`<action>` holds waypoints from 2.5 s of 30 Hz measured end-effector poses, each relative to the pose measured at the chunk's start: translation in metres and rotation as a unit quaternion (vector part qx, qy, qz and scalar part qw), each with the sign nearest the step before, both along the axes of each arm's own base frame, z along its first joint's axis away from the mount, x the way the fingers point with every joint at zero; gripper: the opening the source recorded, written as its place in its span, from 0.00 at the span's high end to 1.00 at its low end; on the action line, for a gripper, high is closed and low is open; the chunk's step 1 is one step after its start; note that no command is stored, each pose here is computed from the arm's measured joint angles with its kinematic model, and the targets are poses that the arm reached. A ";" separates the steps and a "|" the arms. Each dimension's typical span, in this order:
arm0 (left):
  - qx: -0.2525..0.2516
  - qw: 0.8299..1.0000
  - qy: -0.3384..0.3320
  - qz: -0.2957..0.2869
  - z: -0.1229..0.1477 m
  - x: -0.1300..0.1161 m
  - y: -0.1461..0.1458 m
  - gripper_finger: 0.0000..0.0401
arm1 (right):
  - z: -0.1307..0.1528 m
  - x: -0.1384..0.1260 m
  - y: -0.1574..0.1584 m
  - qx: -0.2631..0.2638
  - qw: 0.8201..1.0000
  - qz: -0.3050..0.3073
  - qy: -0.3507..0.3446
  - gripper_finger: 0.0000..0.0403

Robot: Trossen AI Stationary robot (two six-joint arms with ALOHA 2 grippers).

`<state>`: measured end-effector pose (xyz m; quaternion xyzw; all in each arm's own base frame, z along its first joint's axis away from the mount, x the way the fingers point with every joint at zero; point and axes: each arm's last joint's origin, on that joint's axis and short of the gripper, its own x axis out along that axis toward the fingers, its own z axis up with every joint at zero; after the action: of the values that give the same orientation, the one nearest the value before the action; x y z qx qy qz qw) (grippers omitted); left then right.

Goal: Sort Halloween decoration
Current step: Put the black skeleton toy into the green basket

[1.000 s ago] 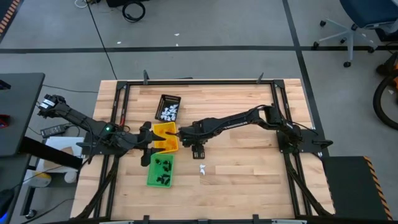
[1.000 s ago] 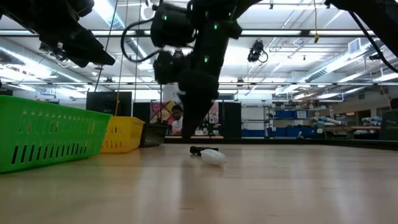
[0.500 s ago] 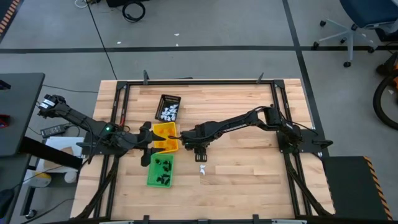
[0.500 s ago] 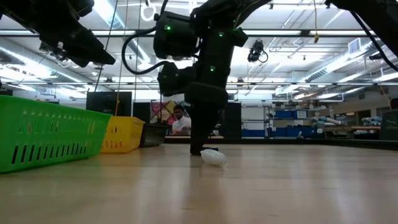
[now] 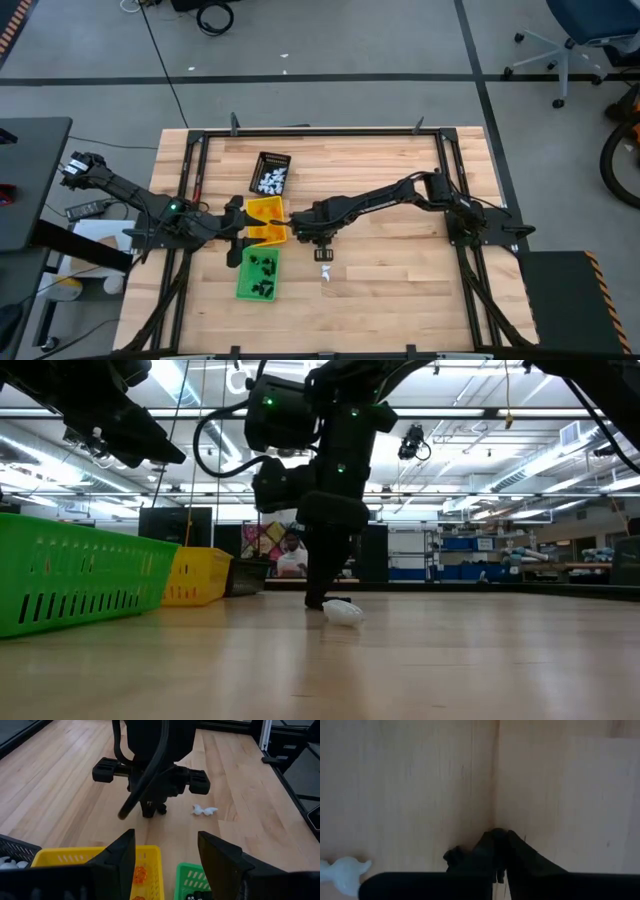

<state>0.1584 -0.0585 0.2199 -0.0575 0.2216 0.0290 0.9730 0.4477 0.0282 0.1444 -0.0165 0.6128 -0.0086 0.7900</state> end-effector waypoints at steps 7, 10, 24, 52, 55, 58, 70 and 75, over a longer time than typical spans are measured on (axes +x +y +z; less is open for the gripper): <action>0.000 1.000 0.000 0.000 0.000 0.000 0.000 0.53 | 0.007 0.009 0.011 0.024 0.999 0.029 -0.038 0.90; 0.000 1.000 0.000 0.000 0.000 0.000 0.000 0.53 | 0.010 0.013 0.017 0.045 0.996 0.045 -0.057 0.90; 0.000 1.000 0.000 0.000 0.000 0.000 0.000 0.53 | 0.018 0.027 0.029 0.112 0.979 0.090 -0.146 0.90; -0.006 0.999 0.024 -0.020 -0.004 -0.002 -0.001 0.53 | 0.049 0.054 0.056 0.159 0.896 0.171 -0.377 0.88; -0.006 0.999 0.024 -0.020 -0.004 -0.002 -0.001 0.53 | 0.046 0.055 0.056 0.129 0.886 0.169 -0.412 0.85; -0.006 0.999 0.024 -0.021 -0.004 -0.002 -0.001 0.53 | 0.044 0.055 0.055 0.120 0.877 0.167 -0.434 0.80; -0.005 0.999 0.025 -0.021 -0.004 -0.002 -0.001 0.53 | 0.041 0.046 0.047 0.110 0.909 0.143 -0.375 0.62; -0.004 0.999 0.026 -0.021 -0.004 -0.002 -0.001 0.53 | 0.052 0.029 0.040 0.085 0.942 0.122 -0.301 0.62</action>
<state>0.1563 -0.0591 0.2159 -0.0562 0.2478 0.0092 0.9671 0.4768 0.0680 0.1964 -0.0204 0.3381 0.1354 0.9311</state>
